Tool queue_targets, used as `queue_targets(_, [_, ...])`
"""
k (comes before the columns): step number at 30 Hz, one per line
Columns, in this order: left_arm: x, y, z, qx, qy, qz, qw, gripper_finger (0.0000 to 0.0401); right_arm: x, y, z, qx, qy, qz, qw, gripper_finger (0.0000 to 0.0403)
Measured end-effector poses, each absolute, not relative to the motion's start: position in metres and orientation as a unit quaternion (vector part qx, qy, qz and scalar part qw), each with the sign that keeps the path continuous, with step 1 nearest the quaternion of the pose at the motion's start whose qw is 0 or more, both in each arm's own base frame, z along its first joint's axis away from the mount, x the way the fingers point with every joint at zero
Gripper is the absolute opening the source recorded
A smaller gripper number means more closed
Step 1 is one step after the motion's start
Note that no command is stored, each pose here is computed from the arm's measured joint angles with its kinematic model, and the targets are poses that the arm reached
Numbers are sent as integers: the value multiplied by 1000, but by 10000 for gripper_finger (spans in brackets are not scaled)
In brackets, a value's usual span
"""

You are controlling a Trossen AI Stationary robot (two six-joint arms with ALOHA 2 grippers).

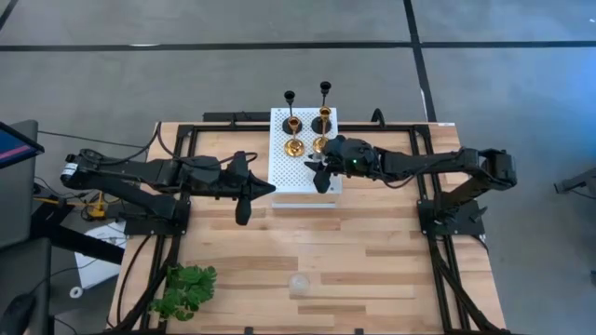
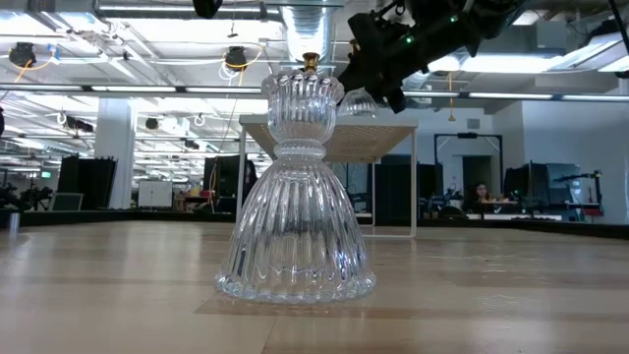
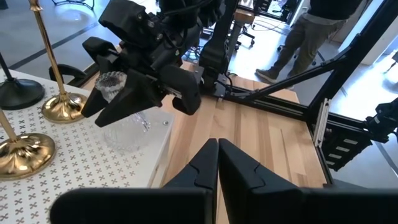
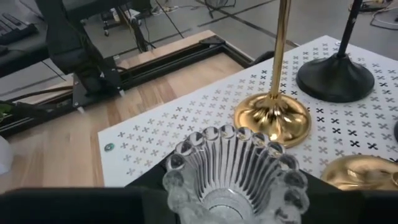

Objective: Pick & Place candle stick holders
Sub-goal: Put the right transparent candle holder on the shelf

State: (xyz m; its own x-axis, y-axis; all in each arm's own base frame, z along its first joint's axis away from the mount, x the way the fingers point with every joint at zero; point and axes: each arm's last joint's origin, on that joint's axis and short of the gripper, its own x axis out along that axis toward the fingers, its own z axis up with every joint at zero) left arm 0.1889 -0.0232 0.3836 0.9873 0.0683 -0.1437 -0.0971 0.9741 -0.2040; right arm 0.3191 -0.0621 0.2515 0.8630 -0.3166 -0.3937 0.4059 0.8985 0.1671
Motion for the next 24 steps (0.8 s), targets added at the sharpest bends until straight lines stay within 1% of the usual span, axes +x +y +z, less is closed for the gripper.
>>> queue_targets(3, [189, -23, 384, -106, 68, 42, 991, 11, 319, -62, 251, 123, 183, -189, 957, 116])
queue_targets(9, [189, -23, 384, -106, 69, 42, 991, 11, 319, -62, 250, 123, 188, -189, 956, 130])
queue_targets(16, [189, -23, 383, -106, 69, 42, 991, 11, 318, -62, 250, 111, 193, -191, 956, 115])
queue_targets(21, [189, -23, 383, -105, 69, 42, 991, 11, 317, -62, 249, 107, 199, -200, 953, 133])
queue_targets(24, [189, -23, 383, -106, 69, 42, 991, 11, 317, -62, 247, 95, 209, -199, 953, 133])
